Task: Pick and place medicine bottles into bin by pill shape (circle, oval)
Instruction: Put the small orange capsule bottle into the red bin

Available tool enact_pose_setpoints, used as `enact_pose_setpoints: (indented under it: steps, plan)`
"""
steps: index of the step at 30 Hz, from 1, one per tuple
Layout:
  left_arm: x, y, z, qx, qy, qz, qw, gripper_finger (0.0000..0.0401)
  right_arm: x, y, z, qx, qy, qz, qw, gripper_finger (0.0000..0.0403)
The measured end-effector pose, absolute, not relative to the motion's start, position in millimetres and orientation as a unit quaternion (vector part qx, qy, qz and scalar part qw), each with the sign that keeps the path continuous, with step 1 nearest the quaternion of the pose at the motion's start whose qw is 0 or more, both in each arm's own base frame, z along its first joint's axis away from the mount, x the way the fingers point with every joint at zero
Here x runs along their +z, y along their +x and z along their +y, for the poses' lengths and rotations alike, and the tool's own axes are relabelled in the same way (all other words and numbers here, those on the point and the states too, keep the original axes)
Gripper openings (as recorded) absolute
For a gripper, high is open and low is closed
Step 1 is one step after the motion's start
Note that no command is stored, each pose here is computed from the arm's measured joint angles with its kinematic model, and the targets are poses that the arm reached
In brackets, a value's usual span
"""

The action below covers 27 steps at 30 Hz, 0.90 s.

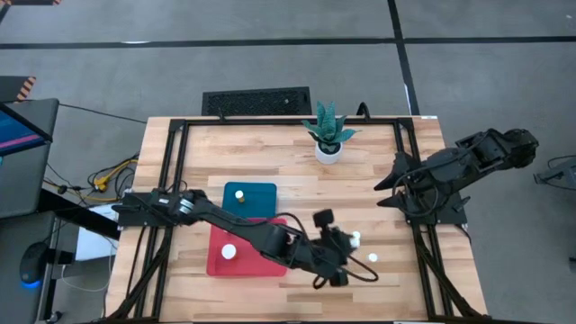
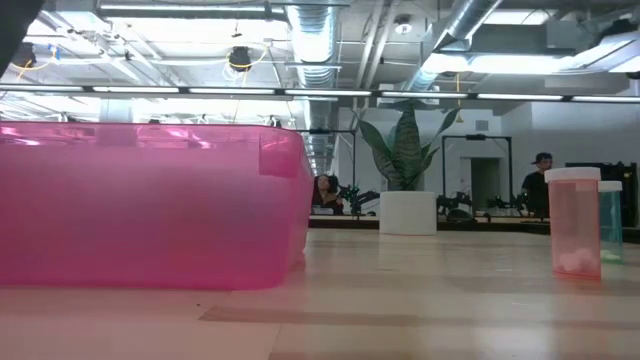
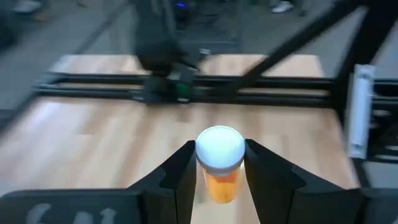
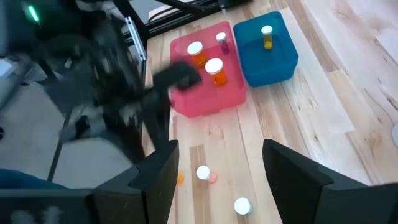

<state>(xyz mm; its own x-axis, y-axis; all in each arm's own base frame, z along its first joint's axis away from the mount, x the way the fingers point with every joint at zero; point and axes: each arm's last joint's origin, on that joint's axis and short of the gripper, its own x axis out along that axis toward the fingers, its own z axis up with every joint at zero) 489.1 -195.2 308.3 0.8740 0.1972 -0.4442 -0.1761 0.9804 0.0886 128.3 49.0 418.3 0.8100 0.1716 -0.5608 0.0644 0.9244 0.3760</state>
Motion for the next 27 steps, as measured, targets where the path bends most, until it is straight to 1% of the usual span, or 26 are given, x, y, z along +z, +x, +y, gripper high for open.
enact_pose_setpoints:
  steps: [4, 8, 12, 16, 18, 22, 24, 25, 27]
  plan:
    - [342.0, 466.1, -185.3, 0.148, 0.048, 0.228, 0.961, 0.0116, 418.4, 128.1, 48.8, 0.029, 0.191, 0.306, 0.932, 0.024]
    - [374.7, 436.3, -177.1, 0.194, 0.027, 0.225, 0.954, 0.0116, 418.0, 129.3, 49.3, 0.03, 0.187, 0.307, 0.933, 0.024]
    - [390.2, 400.9, -190.8, 0.201, 0.004, 0.246, 0.948, 0.0116, 417.9, 129.5, 49.4, 0.03, 0.187, 0.308, 0.933, 0.024]
    - [407.5, 354.4, -207.6, 0.222, -0.033, 0.25, 0.942, 0.0116, 417.9, 129.5, 49.4, 0.029, 0.187, 0.308, 0.933, 0.024]
    - [408.3, 332.1, -216.6, 0.239, -0.039, 0.257, 0.936, 0.0116, 417.8, 129.4, 49.3, 0.029, 0.186, 0.308, 0.933, 0.024]
    - [396.0, 291.8, -237.7, 0.279, -0.065, 0.278, 0.917, 0.0116, 417.7, 130.4, 49.7, 0.028, 0.186, 0.308, 0.933, 0.024]
    - [385.6, 285.3, -252.1, 0.281, -0.084, 0.263, 0.919, 0.0116, 417.3, 131.7, 50.0, 0.026, 0.183, 0.308, 0.933, 0.024]
    - [377.6, 281.5, -258.3, 0.279, -0.072, 0.269, 0.919, 0.0116, 417.0, 132.0, 50.2, 0.025, 0.183, 0.309, 0.933, 0.024]
    - [359.3, 279.4, -270.4, 0.283, -0.09, 0.276, 0.914, 0.0116, 416.3, 134.1, 51.0, 0.024, 0.182, 0.311, 0.932, 0.024]
